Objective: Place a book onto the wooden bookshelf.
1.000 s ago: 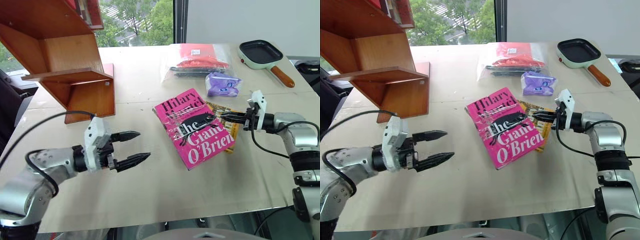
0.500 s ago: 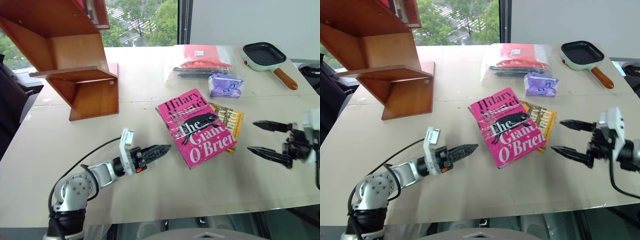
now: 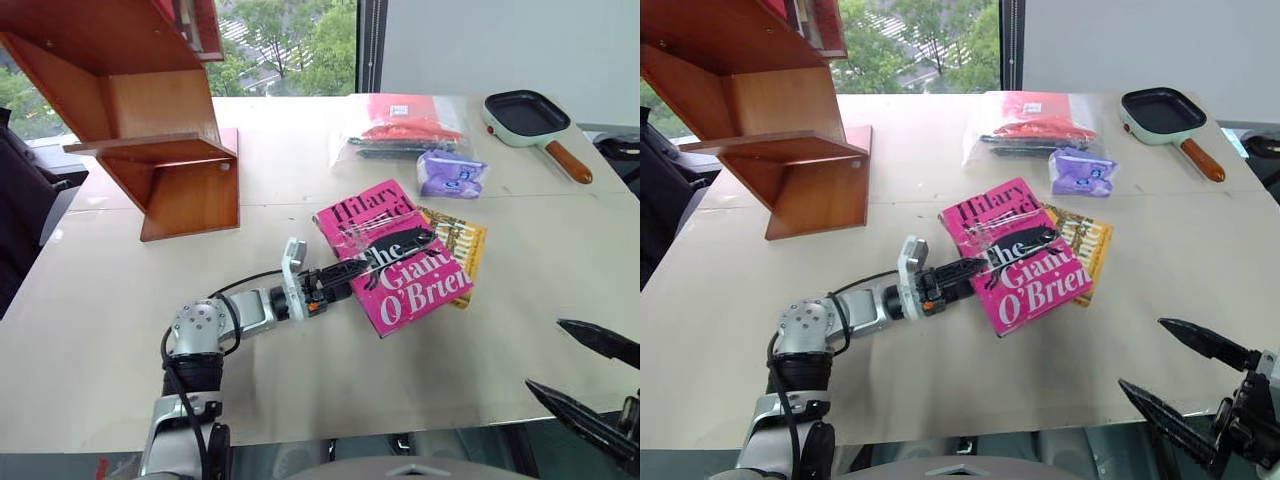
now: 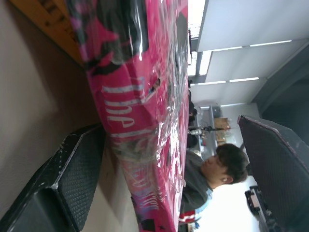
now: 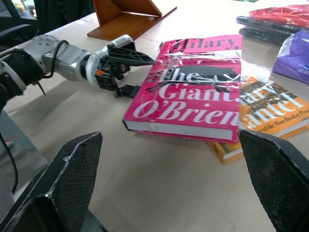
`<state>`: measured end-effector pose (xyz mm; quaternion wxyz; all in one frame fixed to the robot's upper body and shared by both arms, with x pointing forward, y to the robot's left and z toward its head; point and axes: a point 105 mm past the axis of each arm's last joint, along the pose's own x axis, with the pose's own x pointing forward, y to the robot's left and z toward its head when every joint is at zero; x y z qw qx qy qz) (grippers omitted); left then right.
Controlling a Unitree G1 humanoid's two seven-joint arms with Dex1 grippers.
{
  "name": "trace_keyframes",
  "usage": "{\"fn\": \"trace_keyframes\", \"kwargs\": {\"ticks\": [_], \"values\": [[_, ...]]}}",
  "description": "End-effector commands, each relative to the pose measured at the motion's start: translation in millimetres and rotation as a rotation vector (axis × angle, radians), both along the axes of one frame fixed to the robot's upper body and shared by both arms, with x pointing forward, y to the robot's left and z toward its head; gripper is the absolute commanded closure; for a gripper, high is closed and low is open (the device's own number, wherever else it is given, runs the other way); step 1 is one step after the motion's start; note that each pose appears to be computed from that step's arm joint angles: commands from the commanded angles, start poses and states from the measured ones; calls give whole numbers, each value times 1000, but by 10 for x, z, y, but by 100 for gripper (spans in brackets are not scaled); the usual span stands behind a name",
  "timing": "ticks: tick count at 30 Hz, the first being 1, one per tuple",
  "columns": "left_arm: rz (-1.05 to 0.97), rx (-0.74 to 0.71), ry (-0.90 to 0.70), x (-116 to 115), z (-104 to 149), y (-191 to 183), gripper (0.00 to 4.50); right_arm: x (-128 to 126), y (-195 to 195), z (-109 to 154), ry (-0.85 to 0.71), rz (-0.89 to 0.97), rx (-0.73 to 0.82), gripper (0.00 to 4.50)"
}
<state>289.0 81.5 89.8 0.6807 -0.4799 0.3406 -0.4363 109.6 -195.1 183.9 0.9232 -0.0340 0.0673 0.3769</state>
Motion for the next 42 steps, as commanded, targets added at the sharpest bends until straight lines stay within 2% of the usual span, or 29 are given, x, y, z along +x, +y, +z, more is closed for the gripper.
{"fn": "trace_keyframes", "kwargs": {"ticks": [1,3,4,7,8,9,12,13,14,19,23,27,29,33,37,42], "values": [[-44,-13,28,-23,-21,-79,0,-45,40,68,-75,9,-14,6],[-50,-16,30,-15,-18,-105,0,-41,25,62,-85,1,-18,6],[-51,-13,29,-14,-21,-115,56,-33,10,63,-93,-4,-20,0],[-24,-27,34,15,-29,-127,177,-5,-55,76,-116,-18,-23,0],[-13,-31,38,24,-34,-129,195,0,-69,74,-118,-18,-23,0],[-6,-33,39,29,-38,-131,265,3,-77,72,-119,-17,-23,0],[22,-53,31,45,-12,-115,354,13,-97,57,-109,8,-12,0],[29,-64,24,45,13,-105,411,16,-107,49,-106,19,-13,0],[34,-69,12,43,43,-96,432,24,-118,45,-105,27,-15,0],[68,-111,-133,31,369,-28,433,143,-205,57,-120,55,-9,0],[76,48,-448,-12,763,-7,433,373,-347,77,-153,59,33,0],[215,216,-824,176,1356,107,433,752,-497,140,-220,98,112,0],[236,414,-1054,247,1584,143,433,988,-548,190,-247,133,178,0],[204,806,-1510,267,1880,182,433,1373,-529,326,-265,249,346,0],[254,1121,-1781,356,2100,329,433,1654,-405,355,-235,354,419,0],[412,1540,-2175,304,2684,541,433,1943,-178,373,-233,444,465,0]]}}
